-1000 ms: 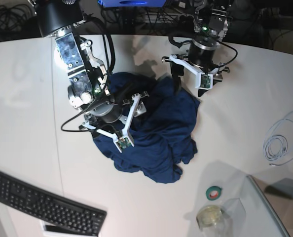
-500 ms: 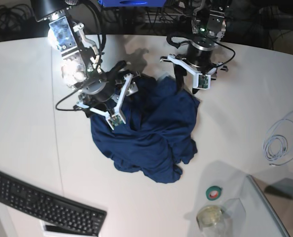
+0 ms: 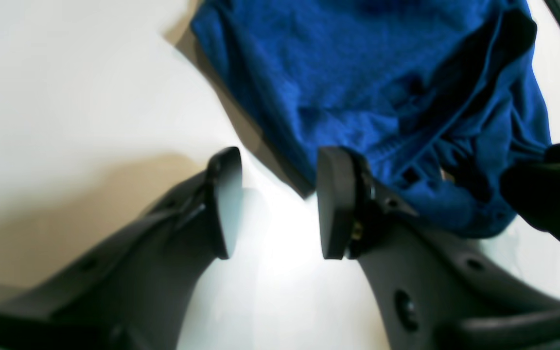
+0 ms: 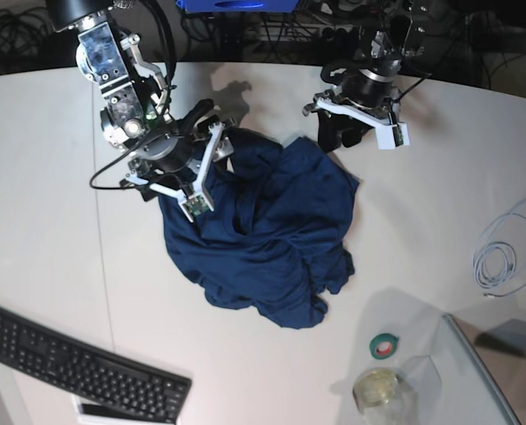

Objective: Layout the t-shirt on the table in an organized manner, then fold the t-shirt properly
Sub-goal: 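Move both grippers down onto the crumpled blue t-shirt and grasp its edges, then lift the blue t-shirt with both grippers and shake it out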

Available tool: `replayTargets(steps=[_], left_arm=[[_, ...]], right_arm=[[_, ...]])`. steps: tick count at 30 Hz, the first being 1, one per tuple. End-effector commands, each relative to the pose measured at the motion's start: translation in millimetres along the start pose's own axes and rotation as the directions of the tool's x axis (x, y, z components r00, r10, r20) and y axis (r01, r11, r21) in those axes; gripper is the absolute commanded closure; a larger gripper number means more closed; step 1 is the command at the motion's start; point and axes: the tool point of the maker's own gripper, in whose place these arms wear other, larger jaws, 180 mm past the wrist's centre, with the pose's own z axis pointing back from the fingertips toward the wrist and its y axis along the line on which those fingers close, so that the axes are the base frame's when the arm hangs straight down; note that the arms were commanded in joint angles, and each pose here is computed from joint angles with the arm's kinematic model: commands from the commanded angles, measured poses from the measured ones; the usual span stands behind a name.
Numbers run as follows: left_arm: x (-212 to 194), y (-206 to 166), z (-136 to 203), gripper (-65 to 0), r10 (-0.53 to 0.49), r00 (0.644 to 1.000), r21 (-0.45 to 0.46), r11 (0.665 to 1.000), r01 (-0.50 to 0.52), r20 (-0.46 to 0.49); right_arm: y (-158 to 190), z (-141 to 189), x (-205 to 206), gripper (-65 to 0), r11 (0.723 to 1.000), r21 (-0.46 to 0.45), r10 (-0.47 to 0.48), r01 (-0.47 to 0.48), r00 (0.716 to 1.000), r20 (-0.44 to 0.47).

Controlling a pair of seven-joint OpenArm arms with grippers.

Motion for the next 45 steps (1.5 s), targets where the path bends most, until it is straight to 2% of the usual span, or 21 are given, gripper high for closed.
replayTargets(steps=[1, 9, 11, 14, 16, 22, 25, 28, 34, 35, 41, 45], left_arm=[[10, -2, 1, -23.7, 0.001, 0.999, -0.011, 1.0, 0.0, 0.035], [7, -21, -4, -25.3, -0.007, 1.0, -0.058, 0.998, 0.009, 0.024], [9, -22, -5, -30.6, -0.007, 1.0, -0.061, 0.998, 0.008, 0.027], [8, -22, -6, -43.3, -0.007, 1.0, -0.06, 0.998, 0.009, 0.025], [5, -18, -8, -47.7, -0.007, 1.0, -0.051, 0.999, 0.008, 0.017], [-9, -28, -28, -47.6, -0.039, 0.999, -0.081, 0.996, 0.036, -0.034], [-8, -36, -34, -42.8, -0.052, 0.998, -0.102, 0.994, 0.048, -0.035], [-2, -39, -37, -33.9, -0.051, 0.998, -0.107, 0.993, 0.049, -0.022], [17, -41, -25, -1.8, -0.07, 0.997, -0.124, 0.99, 0.073, 0.025], [21, -41, -23, 0.0, -0.078, 0.996, -0.129, 0.988, 0.082, 0.035], [50, -40, -7, 0.0, -0.136, 0.986, -0.145, 0.978, 0.148, 0.094], [74, -15, 9, 0.0, -0.131, 0.98, -0.08, 0.986, 0.144, 0.149]], right_arm=[[-2, 3, 15, -44.6, 1.0, -0.003, 0.0, 0.0, 0.999, 0.049], [-8, 4, 11, -44.6, 1.0, -0.014, 0.012, -0.012, 0.999, 0.04], [-8, 4, 11, -44.6, 1.0, -0.015, 0.013, -0.013, 0.999, 0.039], [-9, 4, 10, -44.6, 1.0, -0.016, 0.014, -0.014, 0.999, 0.038], [-9, 4, 10, -44.6, 1.0, -0.016, 0.014, -0.014, 0.999, 0.038], [-9, 4, 10, -44.6, 1.0, -0.016, 0.014, -0.014, 0.999, 0.038], [-9, 4, 10, -44.6, 1.0, -0.016, 0.014, -0.014, 0.999, 0.038], [-8, 3, 9, -44.6, 1.0, -0.015, 0.014, -0.013, 0.999, 0.035], [-3, 4, -2, -44.6, 1.0, -0.005, 0.007, -0.007, 1.0, 0.014], [0, 4, -5, -44.6, 1.0, 0.001, 0.007, -0.007, 1.0, 0.01], [10, 5, -13, -44.6, 1.0, 0.02, -0.004, 0.004, 1.0, -0.006], [11, 5, -10, -44.6, 1.0, 0.022, -0.003, 0.003, 1.0, 0.014]])
